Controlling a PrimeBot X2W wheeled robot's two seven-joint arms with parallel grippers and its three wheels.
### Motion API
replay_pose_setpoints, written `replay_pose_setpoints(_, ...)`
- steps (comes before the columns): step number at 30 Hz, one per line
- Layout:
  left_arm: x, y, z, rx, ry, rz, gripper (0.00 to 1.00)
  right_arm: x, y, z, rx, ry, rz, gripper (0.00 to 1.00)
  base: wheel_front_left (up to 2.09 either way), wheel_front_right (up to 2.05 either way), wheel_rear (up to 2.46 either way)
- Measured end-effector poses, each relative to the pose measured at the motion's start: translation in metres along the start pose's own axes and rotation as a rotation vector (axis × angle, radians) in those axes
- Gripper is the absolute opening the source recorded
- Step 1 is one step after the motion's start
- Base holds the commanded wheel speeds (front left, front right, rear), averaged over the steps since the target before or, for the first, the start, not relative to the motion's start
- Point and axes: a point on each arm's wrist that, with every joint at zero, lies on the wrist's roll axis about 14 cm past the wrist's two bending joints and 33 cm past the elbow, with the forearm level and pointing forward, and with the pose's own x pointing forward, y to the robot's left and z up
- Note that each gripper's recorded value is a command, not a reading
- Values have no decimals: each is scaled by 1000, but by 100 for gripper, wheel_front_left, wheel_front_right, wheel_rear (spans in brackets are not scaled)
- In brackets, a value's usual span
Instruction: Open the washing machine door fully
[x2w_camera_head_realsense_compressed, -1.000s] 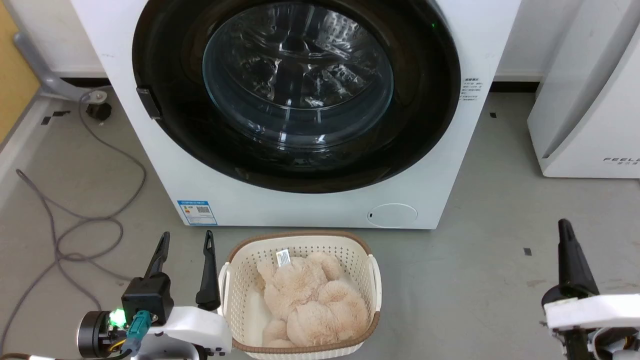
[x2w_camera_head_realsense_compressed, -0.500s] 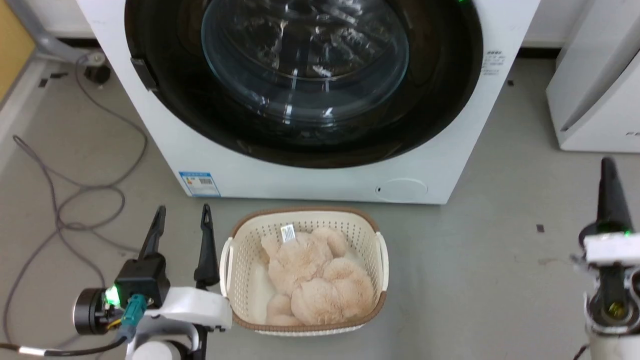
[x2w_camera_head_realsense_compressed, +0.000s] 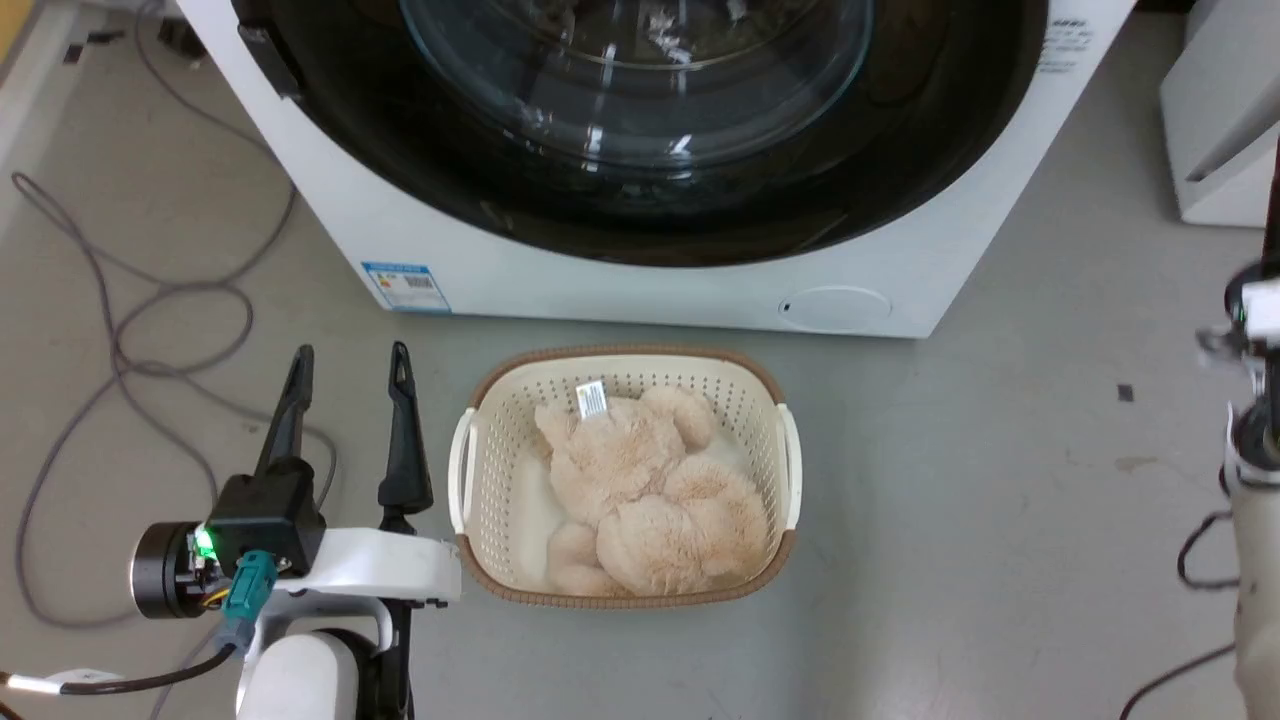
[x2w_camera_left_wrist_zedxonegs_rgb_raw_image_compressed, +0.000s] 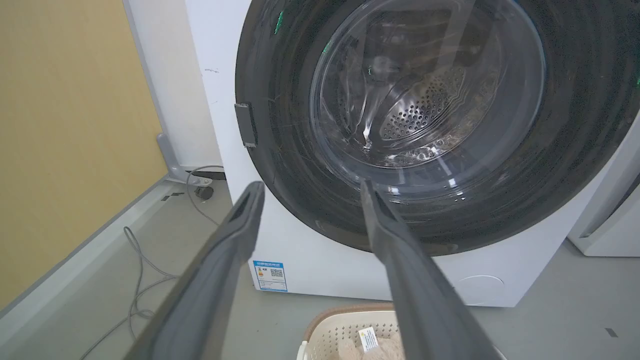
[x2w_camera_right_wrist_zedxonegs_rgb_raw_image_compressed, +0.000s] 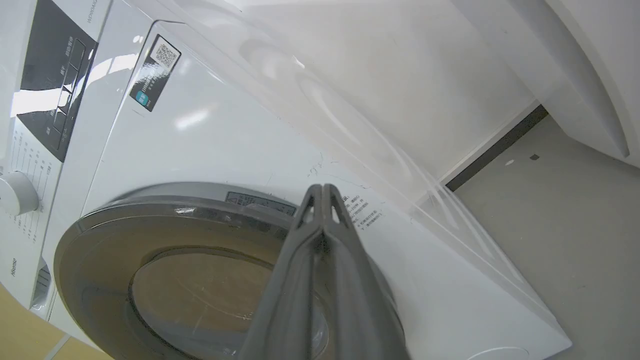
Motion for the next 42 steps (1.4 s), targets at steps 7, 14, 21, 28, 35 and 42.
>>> replay_pose_setpoints(7, 6, 5, -9, 7, 8, 23, 100, 35, 9, -20, -12, 56, 18, 0, 0, 0, 0)
replay_pose_setpoints(14, 13, 7, -15, 8, 11, 33, 100, 69, 24, -41, 7, 112, 37, 0, 0, 0, 0)
replay_pose_setpoints(21, 18, 13, -24, 12, 20, 60, 100, 97, 34, -65, 25, 184, 51, 0, 0, 0, 0)
replay_pose_setpoints(28, 21, 20, -29, 15, 21, 89, 100, 109, 41, -88, 46, 245, 70, 0, 0, 0, 0)
replay_pose_setpoints(35, 24, 22, -29, 22, 10, 96, 100, 112, 38, -103, 55, 325, 65, 0, 0, 0, 0)
replay_pose_setpoints(42, 27, 23, -27, 20, -10, 102, 100, 115, 40, -112, 110, 451, 77, 0, 0, 0, 0)
